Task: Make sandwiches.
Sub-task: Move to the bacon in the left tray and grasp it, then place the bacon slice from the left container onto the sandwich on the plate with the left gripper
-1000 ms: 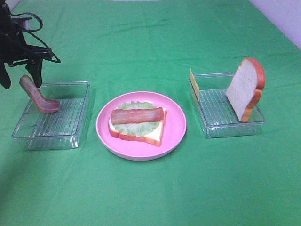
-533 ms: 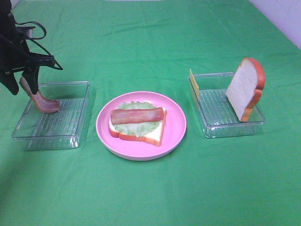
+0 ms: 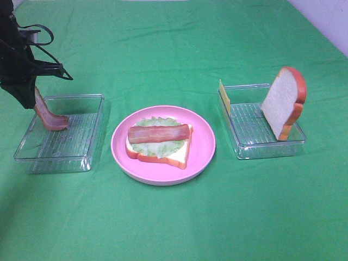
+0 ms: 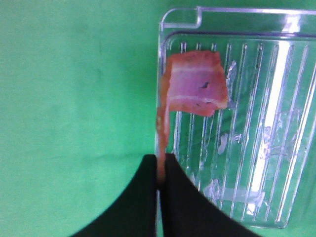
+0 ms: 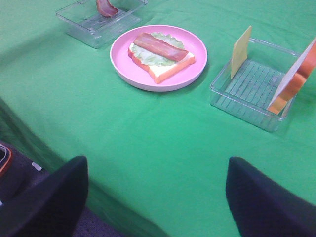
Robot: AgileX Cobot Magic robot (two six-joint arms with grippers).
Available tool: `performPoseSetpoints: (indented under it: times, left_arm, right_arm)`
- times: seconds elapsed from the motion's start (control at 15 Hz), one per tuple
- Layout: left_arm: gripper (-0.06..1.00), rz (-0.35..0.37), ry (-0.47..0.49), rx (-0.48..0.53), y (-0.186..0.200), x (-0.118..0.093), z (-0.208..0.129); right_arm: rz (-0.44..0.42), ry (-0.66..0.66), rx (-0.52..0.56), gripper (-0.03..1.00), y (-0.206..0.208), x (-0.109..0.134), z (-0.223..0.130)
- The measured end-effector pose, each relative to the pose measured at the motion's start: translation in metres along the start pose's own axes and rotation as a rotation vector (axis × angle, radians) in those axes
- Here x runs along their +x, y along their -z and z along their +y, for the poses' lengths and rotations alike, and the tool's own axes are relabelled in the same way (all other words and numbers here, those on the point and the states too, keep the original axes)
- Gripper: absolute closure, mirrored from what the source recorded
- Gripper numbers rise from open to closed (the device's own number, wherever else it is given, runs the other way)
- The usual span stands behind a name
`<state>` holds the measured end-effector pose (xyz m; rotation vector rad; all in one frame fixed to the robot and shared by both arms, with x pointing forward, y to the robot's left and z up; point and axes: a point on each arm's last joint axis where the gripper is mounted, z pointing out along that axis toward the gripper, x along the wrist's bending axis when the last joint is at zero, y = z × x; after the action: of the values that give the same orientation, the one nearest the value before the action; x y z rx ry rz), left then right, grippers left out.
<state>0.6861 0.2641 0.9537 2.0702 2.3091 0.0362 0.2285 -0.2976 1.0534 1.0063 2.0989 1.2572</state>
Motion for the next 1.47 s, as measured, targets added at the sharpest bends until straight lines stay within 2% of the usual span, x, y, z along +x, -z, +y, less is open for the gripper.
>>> performPoseSetpoints:
  times: [0.2,0.6,0.8,1.0,1.07,1.13,1.33,1.47]
  left_arm:
    - [0.94,-0.008,0.001,-0.023,0.008,0.000,0.000]
    - [0.94,-0.234,0.015,-0.124,0.053,-0.018,-0.004]
    - [0.94,-0.413,-0.011,-0.121,0.061,-0.035,-0.006]
    - [0.94,-0.543,-0.083,-0.132,0.067,-0.068,-0.012]
    - [0.94,-0.595,-0.157,-0.135,0.069,-0.100,-0.022]
    - [0.94,-0.608,-0.174,-0.133,0.070,-0.108,-0.025]
    - [0.94,-0.666,-0.263,-0.155,0.073,-0.153,-0.043]
    - [0.94,-0.732,-0.283,-0.137,0.072,-0.178,-0.054]
  right_arm:
    - [0.000,0.000,0.000,0.24,0.000,0.000,0.000]
    - [0.000,0.000,0.000,0.24,0.000,0.000,0.000]
    - [0.000,0.000,0.000,0.24,0.000,0.000,0.000]
    - [0.000,0.000,0.000,0.24,0.000,0.000,0.000]
    - [0.000,0.000,0.000,0.24,0.000,0.000,0.000]
    - [0.000,0.000,0.000,0.24,0.000,0.000,0.000]
    - [0.000,0.000,0.000,0.24,0.000,0.000,0.000]
    - [0.000,0.000,0.000,0.24,0.000,0.000,0.000]
